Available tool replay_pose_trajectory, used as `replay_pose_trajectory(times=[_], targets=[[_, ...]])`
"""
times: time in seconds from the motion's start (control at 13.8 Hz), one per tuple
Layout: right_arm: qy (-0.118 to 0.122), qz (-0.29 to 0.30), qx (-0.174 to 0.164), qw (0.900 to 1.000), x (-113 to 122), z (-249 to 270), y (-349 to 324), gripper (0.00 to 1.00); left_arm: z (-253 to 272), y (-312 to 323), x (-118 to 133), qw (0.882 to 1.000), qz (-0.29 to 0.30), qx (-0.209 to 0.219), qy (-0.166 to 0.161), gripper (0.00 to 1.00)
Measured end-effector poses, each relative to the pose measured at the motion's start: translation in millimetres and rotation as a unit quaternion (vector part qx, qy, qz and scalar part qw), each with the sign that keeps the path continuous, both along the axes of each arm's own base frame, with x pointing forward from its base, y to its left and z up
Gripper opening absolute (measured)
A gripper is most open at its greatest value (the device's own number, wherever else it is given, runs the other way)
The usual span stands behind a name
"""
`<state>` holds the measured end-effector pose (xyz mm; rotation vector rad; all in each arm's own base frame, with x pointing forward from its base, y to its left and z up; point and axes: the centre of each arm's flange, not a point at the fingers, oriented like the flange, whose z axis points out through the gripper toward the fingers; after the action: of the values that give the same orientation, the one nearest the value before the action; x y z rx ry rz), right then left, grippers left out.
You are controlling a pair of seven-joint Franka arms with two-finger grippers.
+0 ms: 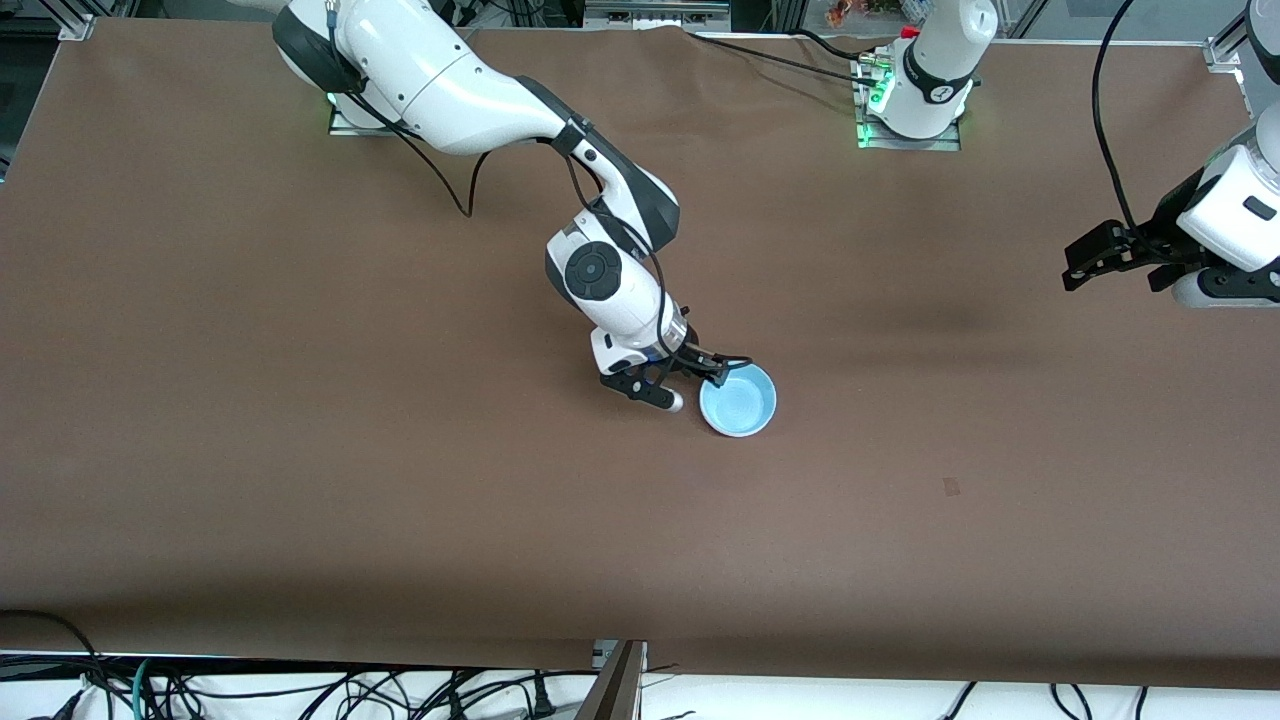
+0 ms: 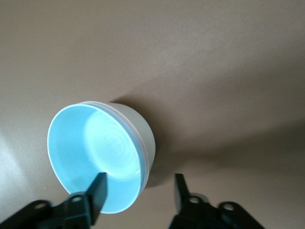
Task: Stack pink and blue bowls on white bowl
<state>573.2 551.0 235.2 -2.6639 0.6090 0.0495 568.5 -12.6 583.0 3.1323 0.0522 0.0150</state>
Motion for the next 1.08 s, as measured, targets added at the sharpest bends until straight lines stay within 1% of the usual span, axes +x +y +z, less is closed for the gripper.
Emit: replay_pose_trajectory(times=[0.14,0.22,0.36,0.51,0.65,0.79,0.87,1.08], targets=[[0.027,0.009,-0.02,0.999,18,33,-11,0.91,0,0,0,1.0,0.0,0.0,0.0,1.0],[0.033,0.017,-0.026,0.999,29,55,-22,0.99,0,0,0,1.0,0.0,0.0,0.0,1.0],[0.031,0.046,-0.038,0.998,52,100,-55,1.0,0,0,0,1.0,0.0,0.0,0.0,1.0],[0.038,0.103,-0.063,0.992,65,134,-96,1.0,0,0,0,1.0,0.0,0.0,0.0,1.0],[0.05,0.175,-0.099,0.978,75,156,-144,1.0,0,0,0,1.0,0.0,0.0,0.0,1.0],[0.067,0.241,-0.125,0.96,85,174,-198,1.0,0,0,0,1.0,0.0,0.0,0.0,1.0],[0.074,0.267,-0.133,0.952,90,181,-226,1.0,0,0,0,1.0,0.0,0.0,0.0,1.0],[0.086,0.316,-0.162,0.931,103,206,-302,1.0,0,0,0,1.0,0.0,0.0,0.0,1.0]])
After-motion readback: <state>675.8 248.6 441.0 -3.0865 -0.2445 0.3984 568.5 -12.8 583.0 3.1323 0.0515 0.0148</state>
